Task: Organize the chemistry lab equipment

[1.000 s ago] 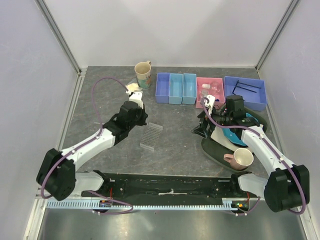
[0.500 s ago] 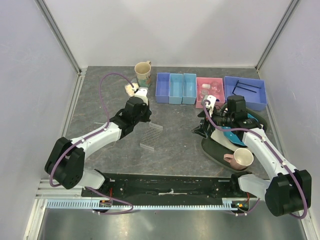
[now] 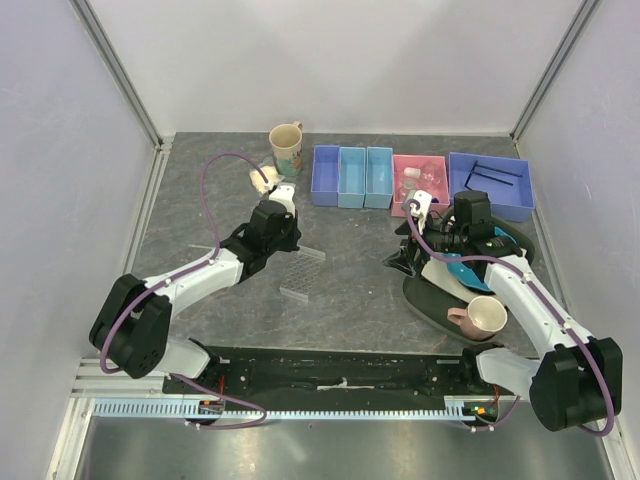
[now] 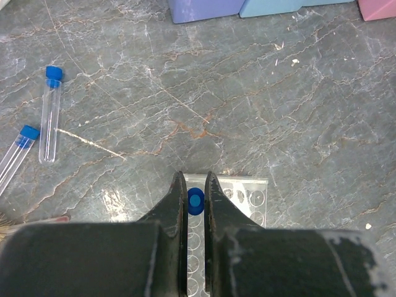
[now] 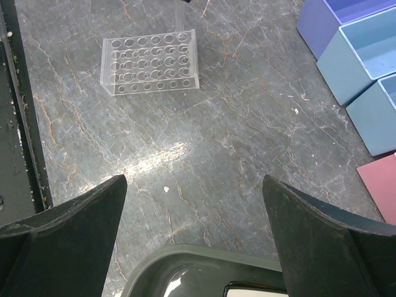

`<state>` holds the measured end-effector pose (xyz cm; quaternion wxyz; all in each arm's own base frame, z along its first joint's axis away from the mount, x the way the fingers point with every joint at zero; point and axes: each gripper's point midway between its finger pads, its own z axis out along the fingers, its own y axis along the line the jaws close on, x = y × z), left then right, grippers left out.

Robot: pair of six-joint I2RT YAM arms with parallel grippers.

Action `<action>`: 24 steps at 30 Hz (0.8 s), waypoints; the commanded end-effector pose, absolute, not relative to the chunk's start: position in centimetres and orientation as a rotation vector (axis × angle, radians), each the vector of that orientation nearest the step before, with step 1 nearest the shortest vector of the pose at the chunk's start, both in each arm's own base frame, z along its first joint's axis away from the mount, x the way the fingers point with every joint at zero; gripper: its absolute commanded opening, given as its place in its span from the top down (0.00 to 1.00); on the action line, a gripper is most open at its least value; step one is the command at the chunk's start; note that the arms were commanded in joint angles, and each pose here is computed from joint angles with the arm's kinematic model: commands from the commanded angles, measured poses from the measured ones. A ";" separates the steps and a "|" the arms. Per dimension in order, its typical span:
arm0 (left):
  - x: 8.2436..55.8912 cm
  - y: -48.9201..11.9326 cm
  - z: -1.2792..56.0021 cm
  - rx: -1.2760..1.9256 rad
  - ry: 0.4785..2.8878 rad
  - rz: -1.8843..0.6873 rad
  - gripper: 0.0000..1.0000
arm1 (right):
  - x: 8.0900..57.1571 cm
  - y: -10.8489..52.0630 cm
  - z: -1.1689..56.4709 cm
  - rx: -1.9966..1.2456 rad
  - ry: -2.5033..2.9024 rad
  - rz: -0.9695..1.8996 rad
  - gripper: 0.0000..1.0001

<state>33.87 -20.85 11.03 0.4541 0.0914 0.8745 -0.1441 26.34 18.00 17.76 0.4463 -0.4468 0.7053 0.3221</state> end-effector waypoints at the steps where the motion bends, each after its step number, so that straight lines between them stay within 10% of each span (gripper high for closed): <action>1: 34.2 -21.4 12.4 0.200 2.109 -0.406 0.98 | 26.5 18.3 18.2 -1.132 1.702 0.801 0.02; 17: 34.5 -21.6 9.0 0.229 2.179 -0.374 0.97 | 26.6 18.1 18.0 -1.133 1.712 0.792 0.02; 24: 34.4 -21.1 9.1 0.210 2.189 -0.346 0.53 | 26.7 18.0 17.8 -1.132 1.717 0.790 0.02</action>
